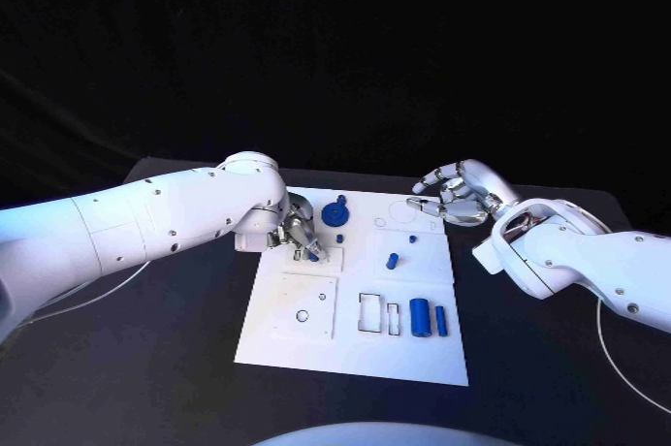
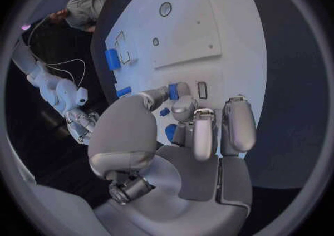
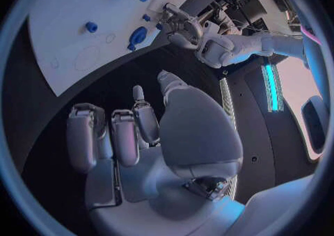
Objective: Assemble the parts on the task board
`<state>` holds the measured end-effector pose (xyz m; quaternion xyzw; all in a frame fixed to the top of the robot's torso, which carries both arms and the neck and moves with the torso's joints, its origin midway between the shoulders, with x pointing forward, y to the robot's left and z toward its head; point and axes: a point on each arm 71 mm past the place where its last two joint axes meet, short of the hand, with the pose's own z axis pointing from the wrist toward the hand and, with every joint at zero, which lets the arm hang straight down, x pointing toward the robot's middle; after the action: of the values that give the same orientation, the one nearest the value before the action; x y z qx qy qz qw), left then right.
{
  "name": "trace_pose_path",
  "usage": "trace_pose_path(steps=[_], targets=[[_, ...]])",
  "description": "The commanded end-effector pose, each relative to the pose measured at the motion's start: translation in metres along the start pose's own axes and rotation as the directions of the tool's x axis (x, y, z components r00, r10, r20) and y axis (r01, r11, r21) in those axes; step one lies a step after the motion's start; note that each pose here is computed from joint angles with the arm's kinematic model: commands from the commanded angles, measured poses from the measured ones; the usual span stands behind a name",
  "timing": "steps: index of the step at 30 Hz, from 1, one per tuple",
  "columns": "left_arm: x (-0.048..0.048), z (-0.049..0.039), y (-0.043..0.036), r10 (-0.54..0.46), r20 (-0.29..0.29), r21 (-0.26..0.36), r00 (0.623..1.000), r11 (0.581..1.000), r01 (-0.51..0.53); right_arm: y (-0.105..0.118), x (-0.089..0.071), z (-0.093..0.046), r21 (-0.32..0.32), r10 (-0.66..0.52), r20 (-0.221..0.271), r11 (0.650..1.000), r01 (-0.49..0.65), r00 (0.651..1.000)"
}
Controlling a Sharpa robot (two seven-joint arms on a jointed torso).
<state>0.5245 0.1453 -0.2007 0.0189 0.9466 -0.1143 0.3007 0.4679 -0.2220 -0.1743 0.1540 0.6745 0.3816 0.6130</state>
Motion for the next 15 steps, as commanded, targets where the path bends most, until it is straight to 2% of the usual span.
trace_pose_path(steps=[1, 15], targets=[[0.0032, 0.0007, -0.0030, 0.006, -0.024, 0.011, 1.000, 1.000, -0.005, 0.0011, 0.0004, -0.0001, -0.015, -0.009, -0.001, 1.000, 0.009, 1.000], [0.0021, 0.0008, -0.0022, -0.001, -0.013, 0.009, 1.000, 1.000, 0.001, 0.0013, 0.0003, 0.0000, -0.018, -0.015, 0.000, 1.000, 0.015, 1.000]])
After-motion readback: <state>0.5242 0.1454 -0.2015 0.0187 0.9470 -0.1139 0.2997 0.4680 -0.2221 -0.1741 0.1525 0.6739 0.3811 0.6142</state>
